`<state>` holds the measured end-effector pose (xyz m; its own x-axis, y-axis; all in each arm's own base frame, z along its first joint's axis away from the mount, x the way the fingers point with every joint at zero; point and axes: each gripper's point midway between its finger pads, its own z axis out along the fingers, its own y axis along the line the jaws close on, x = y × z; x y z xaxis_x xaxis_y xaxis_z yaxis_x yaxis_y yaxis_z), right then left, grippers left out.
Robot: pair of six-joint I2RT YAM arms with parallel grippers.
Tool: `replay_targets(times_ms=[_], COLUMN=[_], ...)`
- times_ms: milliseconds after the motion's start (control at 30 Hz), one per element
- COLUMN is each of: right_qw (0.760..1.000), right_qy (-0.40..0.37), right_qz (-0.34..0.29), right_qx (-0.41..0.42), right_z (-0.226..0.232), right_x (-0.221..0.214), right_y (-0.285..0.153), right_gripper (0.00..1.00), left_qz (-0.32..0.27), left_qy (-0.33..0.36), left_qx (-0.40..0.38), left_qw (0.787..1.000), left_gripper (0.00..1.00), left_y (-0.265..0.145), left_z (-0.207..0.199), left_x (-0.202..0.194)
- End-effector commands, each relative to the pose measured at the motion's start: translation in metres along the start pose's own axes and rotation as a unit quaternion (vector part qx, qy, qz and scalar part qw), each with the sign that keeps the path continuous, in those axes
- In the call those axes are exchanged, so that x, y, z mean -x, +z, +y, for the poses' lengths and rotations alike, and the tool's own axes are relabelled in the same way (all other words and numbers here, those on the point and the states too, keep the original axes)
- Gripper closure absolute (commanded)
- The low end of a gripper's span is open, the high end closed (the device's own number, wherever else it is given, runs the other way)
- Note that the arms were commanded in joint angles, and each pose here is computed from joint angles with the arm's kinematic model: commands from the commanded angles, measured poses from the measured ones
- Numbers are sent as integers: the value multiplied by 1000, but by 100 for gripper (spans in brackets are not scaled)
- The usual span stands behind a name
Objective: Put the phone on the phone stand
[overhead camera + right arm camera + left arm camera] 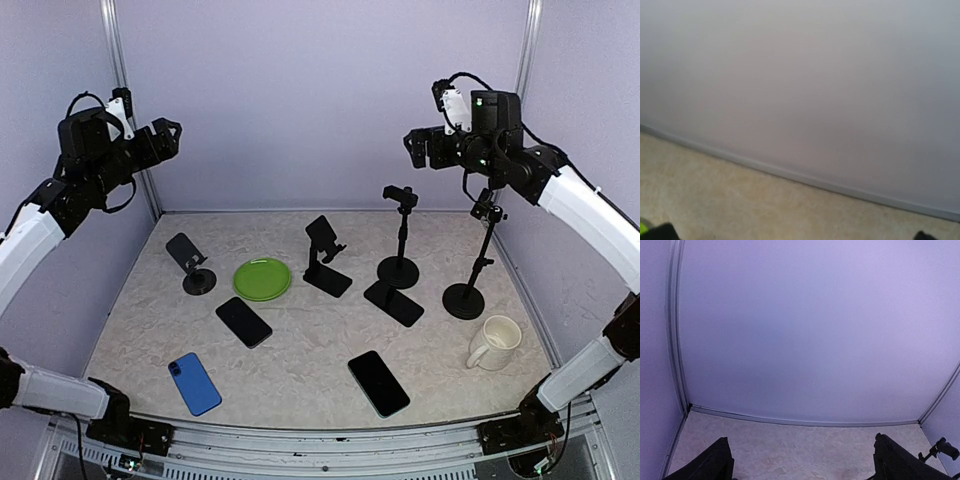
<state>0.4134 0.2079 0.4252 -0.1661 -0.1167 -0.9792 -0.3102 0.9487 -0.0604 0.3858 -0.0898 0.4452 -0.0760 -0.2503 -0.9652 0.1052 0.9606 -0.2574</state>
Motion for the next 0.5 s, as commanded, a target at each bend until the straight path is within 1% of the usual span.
replay_targets(times_ms=[0, 67, 133, 267, 367, 467], right_qw=[998, 993, 988, 980, 971, 961], right_qy=[-21, -34, -34, -54, -77, -82], right_qz=[-5, -20, -19, 27, 56, 83], right_qx=[60, 113, 146, 192, 217, 249], right_z=[23, 40, 51, 79, 107, 133], right_x=[-13, -16, -22, -50, -74, -98], right_y=[-12, -21, -26, -28, -35, -47], right_gripper=[0, 0, 0, 3, 6, 8], left_qz=[48, 88, 120, 148, 185, 248], left_qy=[9, 10, 9, 18, 33, 29], left_qx=[-32, -36, -44, -55, -56, -2], left_qw=[998, 995, 992, 987, 981, 968], left_gripper=[2, 2, 1, 1, 1, 1], left_y=[0, 2, 1, -10, -18, -23], left_z=[-32, -42, -53, -75, -86, -78], left_x=[-28, -48, -64, -88, -116, -149])
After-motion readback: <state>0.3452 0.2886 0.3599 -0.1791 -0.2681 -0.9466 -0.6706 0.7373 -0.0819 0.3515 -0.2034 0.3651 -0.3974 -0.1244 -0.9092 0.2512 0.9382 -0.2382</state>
